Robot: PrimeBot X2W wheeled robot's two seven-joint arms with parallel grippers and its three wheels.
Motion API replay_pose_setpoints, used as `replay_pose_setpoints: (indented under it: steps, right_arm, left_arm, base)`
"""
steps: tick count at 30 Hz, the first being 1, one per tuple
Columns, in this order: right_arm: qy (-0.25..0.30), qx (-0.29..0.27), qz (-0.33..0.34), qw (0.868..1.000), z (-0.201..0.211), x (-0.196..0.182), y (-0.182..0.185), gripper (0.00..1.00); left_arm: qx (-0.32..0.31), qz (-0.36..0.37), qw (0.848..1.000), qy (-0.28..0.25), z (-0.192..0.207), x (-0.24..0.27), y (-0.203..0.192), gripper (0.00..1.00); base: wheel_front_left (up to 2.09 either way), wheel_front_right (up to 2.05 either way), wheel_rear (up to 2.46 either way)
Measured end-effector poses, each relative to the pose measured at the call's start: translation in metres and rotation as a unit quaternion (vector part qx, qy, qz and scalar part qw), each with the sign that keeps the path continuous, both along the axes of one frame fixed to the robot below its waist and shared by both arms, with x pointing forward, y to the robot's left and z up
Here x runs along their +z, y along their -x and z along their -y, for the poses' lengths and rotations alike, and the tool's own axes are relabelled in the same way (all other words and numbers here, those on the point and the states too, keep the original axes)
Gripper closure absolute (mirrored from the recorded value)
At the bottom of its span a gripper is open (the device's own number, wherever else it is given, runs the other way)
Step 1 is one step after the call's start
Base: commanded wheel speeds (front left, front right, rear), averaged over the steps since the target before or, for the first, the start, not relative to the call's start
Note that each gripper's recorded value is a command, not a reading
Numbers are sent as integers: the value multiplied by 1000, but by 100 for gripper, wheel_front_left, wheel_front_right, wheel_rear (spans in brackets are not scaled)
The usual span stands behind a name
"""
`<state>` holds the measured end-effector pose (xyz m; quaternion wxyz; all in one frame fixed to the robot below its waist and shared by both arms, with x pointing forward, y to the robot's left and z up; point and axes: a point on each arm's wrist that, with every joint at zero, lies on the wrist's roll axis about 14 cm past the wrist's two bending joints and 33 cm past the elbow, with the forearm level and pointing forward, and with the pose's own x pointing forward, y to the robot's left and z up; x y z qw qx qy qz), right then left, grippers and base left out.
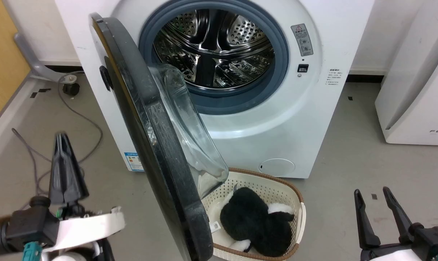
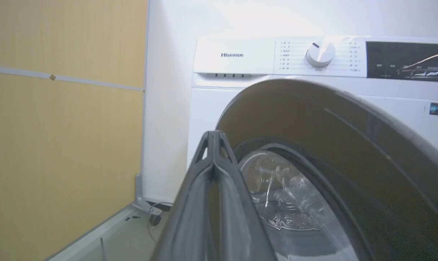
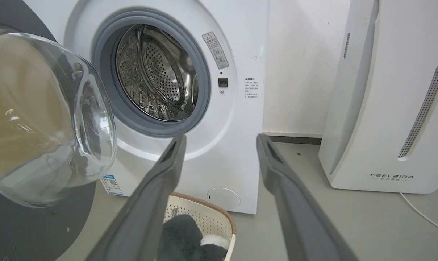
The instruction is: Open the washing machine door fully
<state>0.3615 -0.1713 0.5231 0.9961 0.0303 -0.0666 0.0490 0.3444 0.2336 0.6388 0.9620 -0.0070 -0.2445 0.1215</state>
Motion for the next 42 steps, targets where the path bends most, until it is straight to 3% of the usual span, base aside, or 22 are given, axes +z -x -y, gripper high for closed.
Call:
replay_pose_setpoints:
  steps: [7,17,25,42]
  right_arm:
    - [-1,0,0,1000,0,0,4,0]
    - [-5,0,-4,1000,0,-3,8,0]
    - [-10,5,-10,1000,-3,-6,6,0]
    - [-16,17,-27,999,-11,-17,1,0]
  left_arm:
    - [-65,103,992,-14,39,62,16,100]
    - [-159,139,976,-48,96,83,30,100]
    - [-238,116,962,-68,141,67,38,100]
    - [-344,16,937,-62,198,2,49,100]
  base:
    - [0,0,0]
    - [0,0,0]
    - [0,0,0]
    - [0,0,0]
